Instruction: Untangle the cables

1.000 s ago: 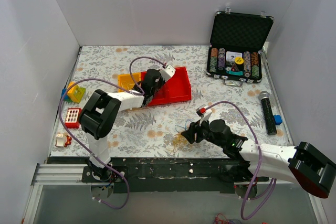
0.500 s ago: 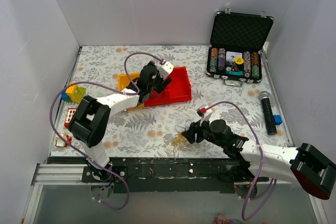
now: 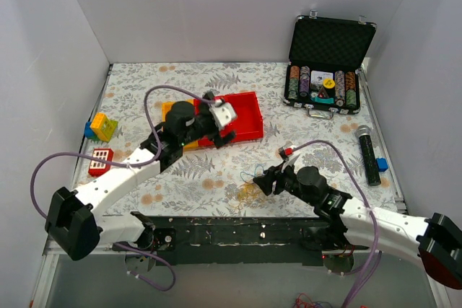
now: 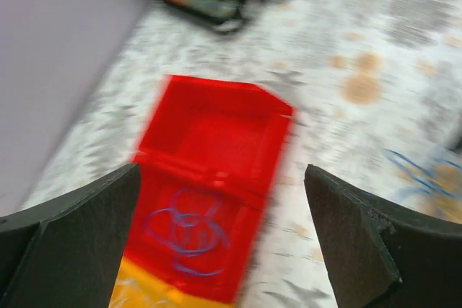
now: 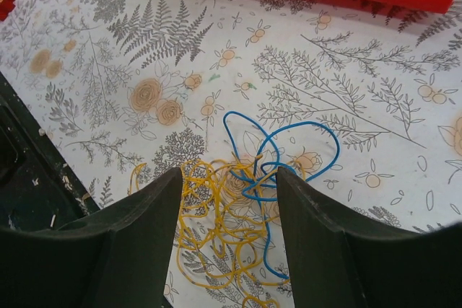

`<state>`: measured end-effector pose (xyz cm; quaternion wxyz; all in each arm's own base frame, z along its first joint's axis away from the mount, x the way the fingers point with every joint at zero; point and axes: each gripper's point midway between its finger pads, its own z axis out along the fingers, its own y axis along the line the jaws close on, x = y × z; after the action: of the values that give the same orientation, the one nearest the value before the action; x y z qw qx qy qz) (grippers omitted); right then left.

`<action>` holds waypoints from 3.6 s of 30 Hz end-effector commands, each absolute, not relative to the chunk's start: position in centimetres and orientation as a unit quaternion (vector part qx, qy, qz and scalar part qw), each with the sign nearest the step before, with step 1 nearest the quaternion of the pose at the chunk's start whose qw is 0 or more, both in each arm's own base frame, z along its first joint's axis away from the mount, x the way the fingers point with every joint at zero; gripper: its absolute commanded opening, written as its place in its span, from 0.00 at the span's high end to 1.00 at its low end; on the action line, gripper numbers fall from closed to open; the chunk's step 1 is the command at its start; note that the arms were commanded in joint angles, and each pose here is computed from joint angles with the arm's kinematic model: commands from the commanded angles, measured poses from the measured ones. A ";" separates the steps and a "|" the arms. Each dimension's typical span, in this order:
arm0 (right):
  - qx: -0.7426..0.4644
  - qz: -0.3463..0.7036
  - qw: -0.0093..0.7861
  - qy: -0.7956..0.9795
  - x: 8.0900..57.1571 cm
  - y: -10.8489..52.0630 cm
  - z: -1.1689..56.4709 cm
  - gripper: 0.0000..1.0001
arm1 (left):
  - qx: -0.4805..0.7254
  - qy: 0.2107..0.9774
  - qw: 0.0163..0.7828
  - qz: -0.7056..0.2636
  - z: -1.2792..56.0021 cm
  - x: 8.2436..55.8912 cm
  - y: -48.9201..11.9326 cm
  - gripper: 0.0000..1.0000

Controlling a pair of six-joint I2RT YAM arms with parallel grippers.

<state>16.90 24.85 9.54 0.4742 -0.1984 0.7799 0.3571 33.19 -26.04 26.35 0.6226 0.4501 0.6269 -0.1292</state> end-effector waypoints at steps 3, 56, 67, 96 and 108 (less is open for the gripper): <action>-0.163 0.326 0.509 0.780 17.7 22.4 10.5 0.37 | 0.608 0.610 0.438 -0.258 15.1 21.6 -30.3 0.04; -0.138 0.288 0.569 0.758 19.0 20.0 15.1 0.39 | 0.431 0.747 0.403 -0.305 18.0 25.2 -34.0 1.00; -0.189 0.294 0.606 0.714 19.5 21.5 20.4 0.25 | 0.513 0.632 0.499 -0.297 28.0 23.4 -32.6 1.00; -0.152 0.326 0.641 0.677 20.0 21.9 23.6 0.21 | 0.363 0.668 0.645 -0.080 30.8 31.1 -26.4 1.00; -0.140 0.300 0.621 0.711 19.8 20.6 21.5 0.22 | 0.257 0.669 0.696 -0.041 31.8 35.0 -23.3 1.00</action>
<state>19.77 20.91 22.01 0.6234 -0.1543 0.7044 0.3023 33.48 -24.66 28.21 0.6488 0.3221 0.6882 -0.0413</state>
